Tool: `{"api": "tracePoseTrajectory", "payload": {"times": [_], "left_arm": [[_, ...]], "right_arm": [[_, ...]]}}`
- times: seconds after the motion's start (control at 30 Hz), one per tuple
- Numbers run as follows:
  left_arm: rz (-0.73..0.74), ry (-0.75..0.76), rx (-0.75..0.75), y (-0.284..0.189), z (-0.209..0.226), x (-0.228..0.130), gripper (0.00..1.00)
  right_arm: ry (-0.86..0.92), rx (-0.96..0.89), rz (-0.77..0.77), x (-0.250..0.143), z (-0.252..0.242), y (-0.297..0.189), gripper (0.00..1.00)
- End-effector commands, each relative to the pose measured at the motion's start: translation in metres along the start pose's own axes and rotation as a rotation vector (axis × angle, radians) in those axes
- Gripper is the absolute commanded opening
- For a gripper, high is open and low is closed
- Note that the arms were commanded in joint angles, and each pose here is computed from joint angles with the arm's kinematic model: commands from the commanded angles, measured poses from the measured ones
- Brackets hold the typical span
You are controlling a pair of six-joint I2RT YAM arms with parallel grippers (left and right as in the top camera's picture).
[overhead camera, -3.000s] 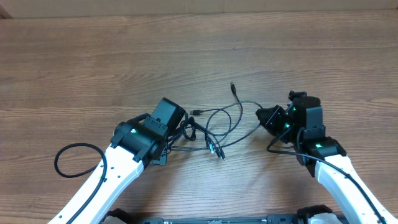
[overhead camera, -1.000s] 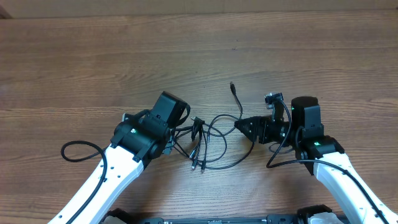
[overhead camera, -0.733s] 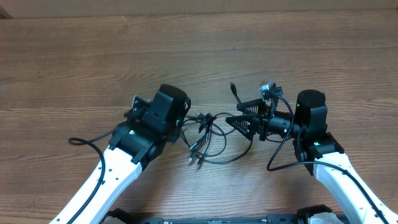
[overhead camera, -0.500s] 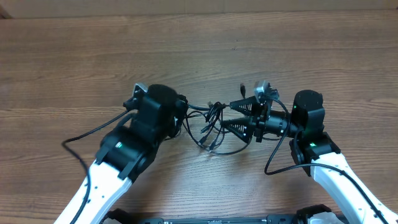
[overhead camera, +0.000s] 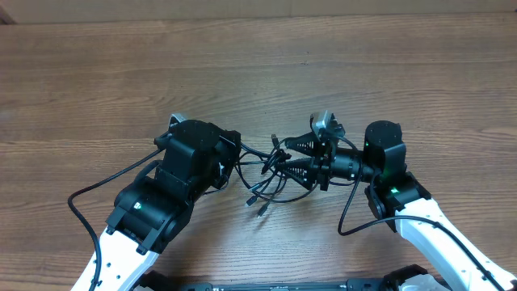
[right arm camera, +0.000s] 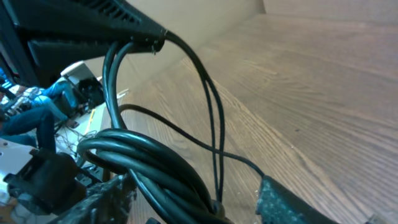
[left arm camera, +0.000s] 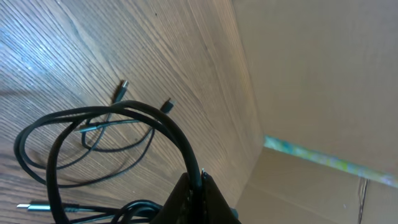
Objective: Untangle cables
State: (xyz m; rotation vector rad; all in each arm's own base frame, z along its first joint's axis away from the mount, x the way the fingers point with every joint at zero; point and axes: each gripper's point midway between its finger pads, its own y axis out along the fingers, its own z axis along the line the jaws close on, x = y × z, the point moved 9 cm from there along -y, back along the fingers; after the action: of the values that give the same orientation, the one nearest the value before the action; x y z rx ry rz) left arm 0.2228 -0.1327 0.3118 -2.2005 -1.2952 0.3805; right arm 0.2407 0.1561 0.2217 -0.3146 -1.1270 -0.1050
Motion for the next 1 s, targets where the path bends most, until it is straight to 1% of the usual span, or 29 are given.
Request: {"api": "tracePoseTrajectory", "payload": {"times": [0.0, 0.07, 0.13, 0.23, 0.3, 0.5, 0.67, 0.8, 0.9, 0.97], "left_arm": [[0.019, 0.018, -0.034, -0.006, -0.005, -0.001, 0.04], [0.018, 0.019, -0.032, -0.006, -0.005, 0.000, 0.04], [0.018, 0.018, -0.032, -0.006, -0.005, 0.000, 0.04], [-0.010, 0.018, -0.031, -0.006, -0.005, 0.002, 0.04], [-0.035, 0.018, -0.027, -0.006, -0.005, 0.004, 0.04], [-0.122, 0.023, 0.029, -0.007, 0.004, 0.011, 0.04], [-0.191, 0.033, 0.093, -0.007, 0.013, 0.017, 0.04], [-0.193, 0.033, 0.095, -0.007, 0.014, 0.017, 0.14], [-0.197, 0.035, 0.108, -0.008, 0.016, 0.017, 0.17], [-0.196, 0.038, 0.127, -0.008, 0.019, 0.017, 0.21]], "right_arm": [[-0.066, 0.011, 0.002, 0.002, 0.002, 0.005, 0.56], [-0.074, 0.012, 0.003, 0.002, 0.002, 0.005, 0.46], [-0.072, 0.011, 0.004, 0.001, 0.002, 0.005, 0.33], [-0.073, 0.011, 0.003, 0.001, 0.002, 0.005, 0.17], [-0.076, 0.011, 0.002, 0.002, 0.002, 0.005, 0.12], [-0.101, 0.013, -0.017, 0.006, 0.003, 0.005, 0.06], [-0.120, 0.015, -0.031, 0.008, 0.003, 0.005, 0.04], [-0.120, 0.015, -0.031, 0.009, 0.003, 0.005, 0.04], [-0.120, 0.015, -0.031, 0.009, 0.003, 0.005, 0.04], [-0.122, 0.016, -0.033, 0.009, 0.003, 0.005, 0.04]]}}
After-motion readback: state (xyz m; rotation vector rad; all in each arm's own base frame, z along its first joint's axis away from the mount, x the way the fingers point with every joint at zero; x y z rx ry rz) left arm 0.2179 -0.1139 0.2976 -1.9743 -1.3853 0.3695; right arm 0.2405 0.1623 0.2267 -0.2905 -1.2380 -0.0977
